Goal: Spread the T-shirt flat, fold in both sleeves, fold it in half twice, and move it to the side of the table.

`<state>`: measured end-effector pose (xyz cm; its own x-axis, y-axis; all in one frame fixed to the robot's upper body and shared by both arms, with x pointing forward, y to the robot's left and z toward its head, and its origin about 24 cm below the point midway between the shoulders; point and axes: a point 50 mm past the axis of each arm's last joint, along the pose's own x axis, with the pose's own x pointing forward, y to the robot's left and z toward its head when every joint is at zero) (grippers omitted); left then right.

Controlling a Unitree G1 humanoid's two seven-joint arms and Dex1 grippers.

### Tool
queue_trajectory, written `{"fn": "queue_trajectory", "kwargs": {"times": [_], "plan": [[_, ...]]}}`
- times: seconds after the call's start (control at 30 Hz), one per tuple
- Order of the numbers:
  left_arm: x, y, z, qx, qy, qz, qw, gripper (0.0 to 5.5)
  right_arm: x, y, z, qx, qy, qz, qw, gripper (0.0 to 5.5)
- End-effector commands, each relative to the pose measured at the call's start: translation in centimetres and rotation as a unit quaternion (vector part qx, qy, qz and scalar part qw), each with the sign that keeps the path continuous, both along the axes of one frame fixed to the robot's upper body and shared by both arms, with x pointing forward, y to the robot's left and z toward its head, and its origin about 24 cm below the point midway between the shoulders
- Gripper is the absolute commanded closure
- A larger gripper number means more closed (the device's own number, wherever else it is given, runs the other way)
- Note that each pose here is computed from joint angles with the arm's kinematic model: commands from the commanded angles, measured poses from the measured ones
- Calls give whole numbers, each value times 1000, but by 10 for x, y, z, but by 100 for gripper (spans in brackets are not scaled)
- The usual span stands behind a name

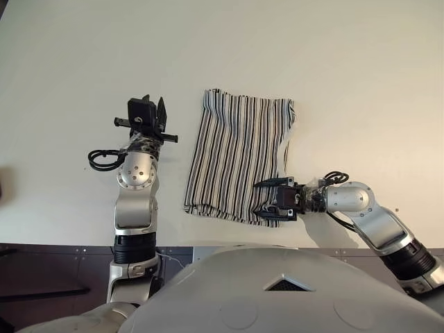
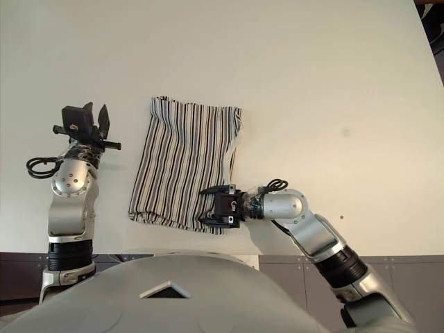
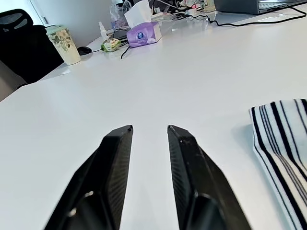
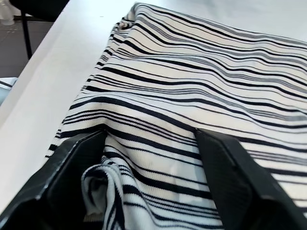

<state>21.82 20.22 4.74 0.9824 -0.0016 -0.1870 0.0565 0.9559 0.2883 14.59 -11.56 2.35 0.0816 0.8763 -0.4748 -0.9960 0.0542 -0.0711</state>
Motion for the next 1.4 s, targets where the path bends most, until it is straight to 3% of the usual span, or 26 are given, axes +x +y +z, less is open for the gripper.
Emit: {"fn": "queue_trajectory", "kwargs": {"times": [0.03, 0.3, 0.4, 0.47, 0.5, 0.57, 0.63, 0.7, 0.8, 0.93, 1.1, 1.4], "plan": [[-9, 8, 5, 35, 12, -27, 999, 417, 11, -29, -3, -78, -11, -46, 996, 210], [-23, 11, 12, 86, 20, -90, 992, 417, 10, -39, 19, -71, -35, -50, 996, 210], [-41, 12, 17, 147, 33, -166, 974, 417, 19, -43, 70, 24, -71, -100, 992, 210], [-58, 13, 22, 223, 44, -265, 937, 417, 17, -45, 103, 76, -103, -130, 983, 210], [-68, 14, 24, 237, 59, -305, 920, 417, 16, -50, 107, 57, -126, -138, 981, 210], [-84, 19, 22, 265, 91, -370, 886, 417, 12, -61, 98, -30, -169, -125, 977, 210], [-96, 31, 15, 307, 132, -450, 828, 385, -1, -86, 63, -182, -223, -42, 957, 206], [-96, 40, 10, 343, 148, -527, 764, 354, -24, -98, 34, -241, -229, 39, 942, 206], [-89, 40, 4, 367, 131, -587, 710, 312, -36, -82, 20, -204, -240, 77, 946, 206], [-97, 39, -2, 356, 139, -656, 650, 312, -34, -70, 17, -176, -259, 105, 944, 206], [-98, 19, -17, 350, 98, -694, 621, 312, -14, -66, 15, -168, -278, 123, 938, 206], [-92, 13, -31, 368, 30, -686, 627, 312, -3, -64, 7, -146, -273, 184, 933, 206]]}}
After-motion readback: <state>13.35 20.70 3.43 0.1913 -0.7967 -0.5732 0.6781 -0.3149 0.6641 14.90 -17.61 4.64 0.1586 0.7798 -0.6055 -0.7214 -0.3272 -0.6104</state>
